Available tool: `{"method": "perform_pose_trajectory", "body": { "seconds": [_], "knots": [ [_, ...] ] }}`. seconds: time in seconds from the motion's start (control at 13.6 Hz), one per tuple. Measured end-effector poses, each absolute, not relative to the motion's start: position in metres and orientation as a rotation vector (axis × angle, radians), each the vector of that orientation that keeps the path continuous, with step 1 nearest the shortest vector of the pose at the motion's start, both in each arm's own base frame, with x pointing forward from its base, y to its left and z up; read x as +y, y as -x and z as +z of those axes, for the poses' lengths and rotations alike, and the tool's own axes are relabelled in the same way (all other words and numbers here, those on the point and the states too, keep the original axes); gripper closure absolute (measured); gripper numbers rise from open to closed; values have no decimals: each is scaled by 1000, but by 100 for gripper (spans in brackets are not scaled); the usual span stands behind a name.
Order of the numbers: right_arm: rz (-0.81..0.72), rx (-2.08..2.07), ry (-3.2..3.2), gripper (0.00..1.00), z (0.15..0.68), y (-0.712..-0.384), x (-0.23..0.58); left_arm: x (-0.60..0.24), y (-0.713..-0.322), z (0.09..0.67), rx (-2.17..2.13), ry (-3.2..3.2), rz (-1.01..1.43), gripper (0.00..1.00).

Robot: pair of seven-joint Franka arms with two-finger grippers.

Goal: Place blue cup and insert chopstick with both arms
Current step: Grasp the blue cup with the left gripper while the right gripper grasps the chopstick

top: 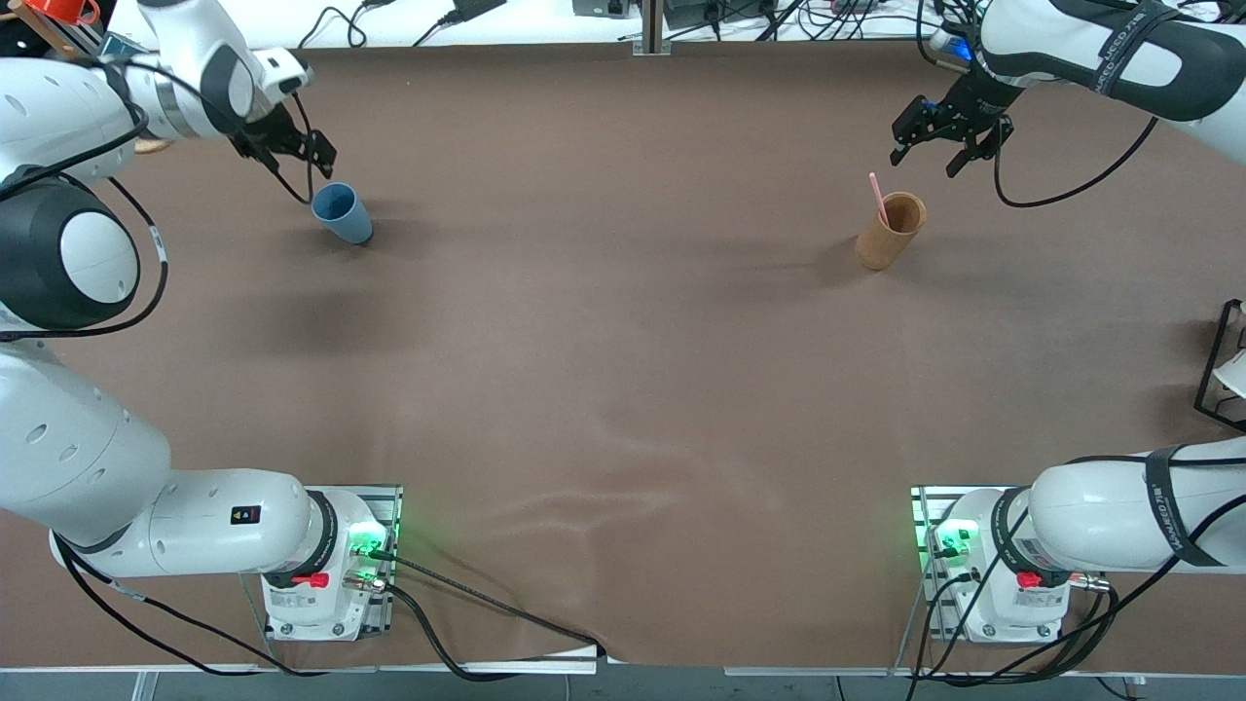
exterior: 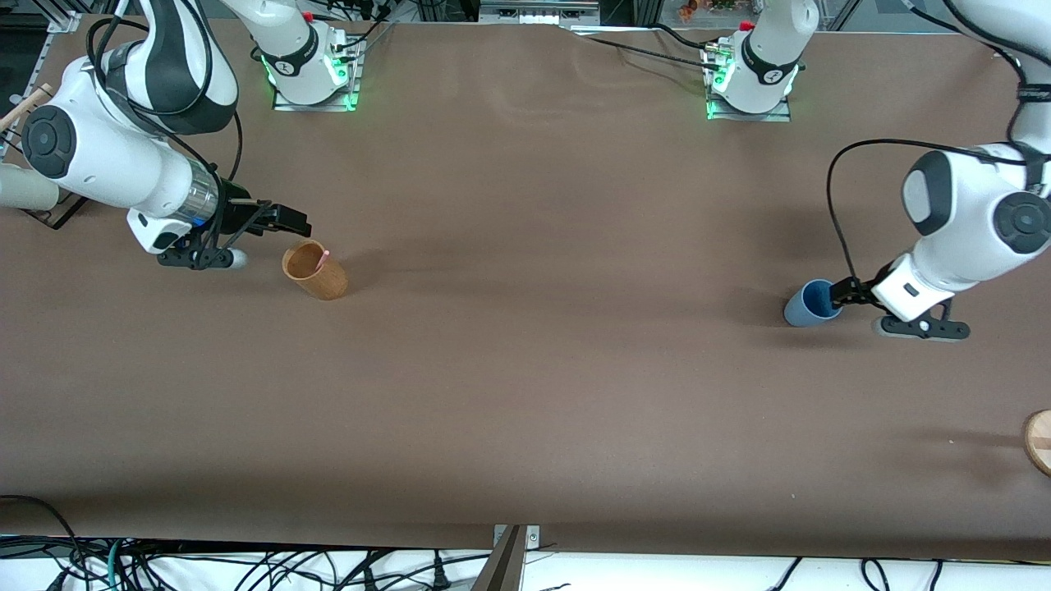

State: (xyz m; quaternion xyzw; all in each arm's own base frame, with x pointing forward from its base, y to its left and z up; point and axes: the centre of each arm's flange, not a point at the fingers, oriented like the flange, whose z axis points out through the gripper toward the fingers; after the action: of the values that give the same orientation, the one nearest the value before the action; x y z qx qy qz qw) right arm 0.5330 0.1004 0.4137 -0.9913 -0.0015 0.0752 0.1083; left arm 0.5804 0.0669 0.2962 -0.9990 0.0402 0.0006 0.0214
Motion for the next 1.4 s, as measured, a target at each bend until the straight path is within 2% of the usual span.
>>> {"method": "perform_pose_trajectory", "body": {
  "seconds": [0.22,0.37,0.51,0.66,0.73,1.25,1.32,1.4],
  "knots": [
    [72,-504,2877,0,422,-523,111,68,-561,269,118,3095,-42,0],
    [-56,-852,2819,0,411,-514,110,71,-555,262,110,3094,-42,0],
    [-105,-1089,2755,0,395,-508,107,71,-553,259,108,3094,-38,0],
    [-147,-1288,2685,0,385,-503,112,71,-552,255,109,3092,-57,12],
    [-178,-1370,2658,0,380,-501,116,71,-552,250,110,3091,-62,12],
    [-299,-1573,2591,0,339,-495,136,70,-549,229,103,3095,-22,90],
    [-311,-1597,2580,0,333,-495,136,68,-551,232,97,3102,-14,94],
    [-320,-1629,2564,0,326,-496,136,66,-552,234,96,3103,-4,94]
  ]
}}
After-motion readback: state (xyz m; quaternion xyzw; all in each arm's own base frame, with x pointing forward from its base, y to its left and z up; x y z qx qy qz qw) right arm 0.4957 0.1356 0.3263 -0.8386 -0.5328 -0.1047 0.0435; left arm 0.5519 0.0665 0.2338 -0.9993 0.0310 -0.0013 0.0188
